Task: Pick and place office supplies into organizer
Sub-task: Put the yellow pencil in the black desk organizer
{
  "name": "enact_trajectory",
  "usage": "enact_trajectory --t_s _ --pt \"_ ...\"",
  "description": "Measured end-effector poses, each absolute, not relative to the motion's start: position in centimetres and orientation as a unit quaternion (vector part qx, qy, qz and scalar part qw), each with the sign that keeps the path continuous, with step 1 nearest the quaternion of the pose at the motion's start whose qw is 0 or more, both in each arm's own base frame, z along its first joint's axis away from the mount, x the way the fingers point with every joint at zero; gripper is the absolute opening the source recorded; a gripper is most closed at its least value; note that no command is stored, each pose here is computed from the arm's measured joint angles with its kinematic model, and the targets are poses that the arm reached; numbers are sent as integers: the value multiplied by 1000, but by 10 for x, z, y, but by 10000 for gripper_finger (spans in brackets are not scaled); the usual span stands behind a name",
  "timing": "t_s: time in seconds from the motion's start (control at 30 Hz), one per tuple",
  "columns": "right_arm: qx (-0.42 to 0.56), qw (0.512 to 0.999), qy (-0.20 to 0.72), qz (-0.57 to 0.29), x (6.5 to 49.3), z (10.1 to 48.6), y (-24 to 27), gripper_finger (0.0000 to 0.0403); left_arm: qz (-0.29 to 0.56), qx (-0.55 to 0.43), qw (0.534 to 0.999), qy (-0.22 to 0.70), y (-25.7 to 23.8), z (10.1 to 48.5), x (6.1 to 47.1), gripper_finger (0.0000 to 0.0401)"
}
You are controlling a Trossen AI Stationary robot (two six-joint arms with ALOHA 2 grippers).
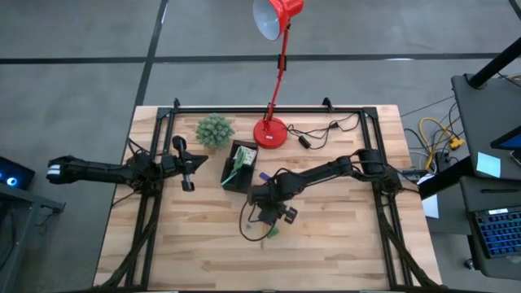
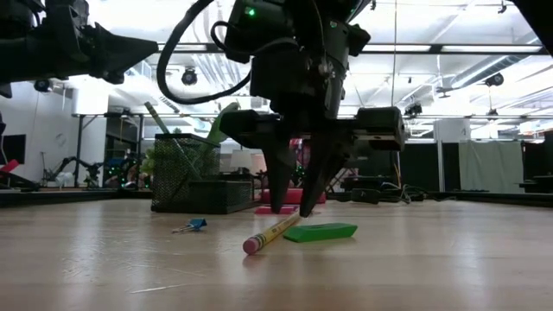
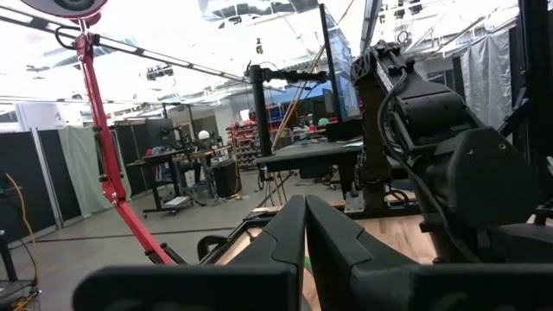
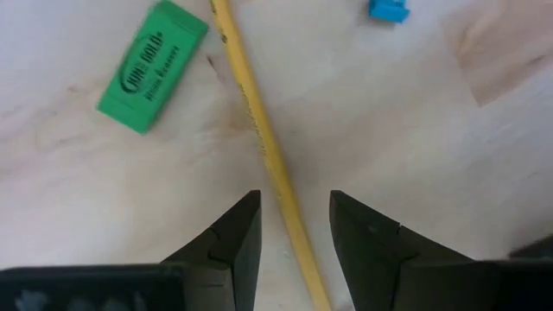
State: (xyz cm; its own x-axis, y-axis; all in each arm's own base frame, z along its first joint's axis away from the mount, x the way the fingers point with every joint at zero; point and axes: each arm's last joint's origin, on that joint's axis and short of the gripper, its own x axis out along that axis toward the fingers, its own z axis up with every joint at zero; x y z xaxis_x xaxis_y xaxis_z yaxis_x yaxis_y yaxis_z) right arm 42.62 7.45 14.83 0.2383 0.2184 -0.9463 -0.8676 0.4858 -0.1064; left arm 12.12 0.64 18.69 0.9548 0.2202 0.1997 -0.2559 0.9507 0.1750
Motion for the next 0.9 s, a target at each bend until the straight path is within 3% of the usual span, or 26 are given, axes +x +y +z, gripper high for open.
enact_trajectory --t_s 0.6,0.9 --pt "-332 694 516 377 429 123 72 125 121 100 984 -89 6 187 121 0" --pt "-310 698 518 386 431 129 72 80 121 99 984 -87 6 187 121 0"
